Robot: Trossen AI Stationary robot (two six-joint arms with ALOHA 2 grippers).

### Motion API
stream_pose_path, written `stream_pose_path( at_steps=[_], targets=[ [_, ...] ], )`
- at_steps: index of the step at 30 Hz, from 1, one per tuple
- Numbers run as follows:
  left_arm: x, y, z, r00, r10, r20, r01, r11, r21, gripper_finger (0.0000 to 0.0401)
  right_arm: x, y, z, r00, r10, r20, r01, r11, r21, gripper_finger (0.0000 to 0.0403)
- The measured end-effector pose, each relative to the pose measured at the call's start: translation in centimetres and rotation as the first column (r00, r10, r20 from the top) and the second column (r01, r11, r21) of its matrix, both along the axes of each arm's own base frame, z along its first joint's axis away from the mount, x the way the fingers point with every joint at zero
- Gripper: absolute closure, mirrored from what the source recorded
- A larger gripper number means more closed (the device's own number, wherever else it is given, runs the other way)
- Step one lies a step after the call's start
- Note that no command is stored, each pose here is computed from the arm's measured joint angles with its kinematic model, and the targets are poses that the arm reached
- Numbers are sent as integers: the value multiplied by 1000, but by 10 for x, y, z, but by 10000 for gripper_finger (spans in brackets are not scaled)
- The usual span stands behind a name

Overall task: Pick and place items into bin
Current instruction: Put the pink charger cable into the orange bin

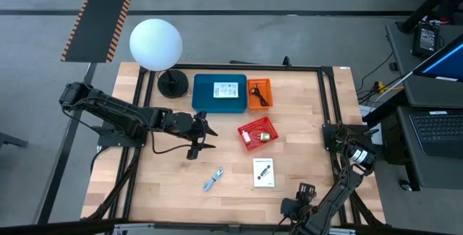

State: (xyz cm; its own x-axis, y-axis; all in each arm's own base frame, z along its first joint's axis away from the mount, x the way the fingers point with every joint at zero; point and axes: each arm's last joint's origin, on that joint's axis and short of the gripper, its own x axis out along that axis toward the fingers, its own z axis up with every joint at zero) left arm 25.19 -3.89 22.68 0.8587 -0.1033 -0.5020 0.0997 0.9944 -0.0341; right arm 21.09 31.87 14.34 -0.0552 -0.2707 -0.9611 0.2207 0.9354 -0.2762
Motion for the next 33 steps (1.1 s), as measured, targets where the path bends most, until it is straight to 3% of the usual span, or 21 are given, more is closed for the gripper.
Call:
stream_pose_path(
  at_steps=[4,11,16,25,33],
  targets=[
    [0,0,0,1000,0,1,0,1000,0,187,3,-1,0,1000,-12,-5,12,1000,12,226],
    [0,0,0,1000,5,1,-5,1000,-7,187,21,-6,-4,999,-21,-28,24,993,116,263],
    [0,0,0,1000,6,1,-6,1000,-9,187,30,-13,-4,999,-35,-37,39,992,117,292],
    [0,0,0,1000,5,-6,-6,1000,-7,187,39,-25,-4,998,-19,-58,25,995,97,392],
    [0,0,-1,1000,5,-7,-5,1000,-6,187,43,-33,9,997,-44,-59,50,993,105,401]
  ],
)
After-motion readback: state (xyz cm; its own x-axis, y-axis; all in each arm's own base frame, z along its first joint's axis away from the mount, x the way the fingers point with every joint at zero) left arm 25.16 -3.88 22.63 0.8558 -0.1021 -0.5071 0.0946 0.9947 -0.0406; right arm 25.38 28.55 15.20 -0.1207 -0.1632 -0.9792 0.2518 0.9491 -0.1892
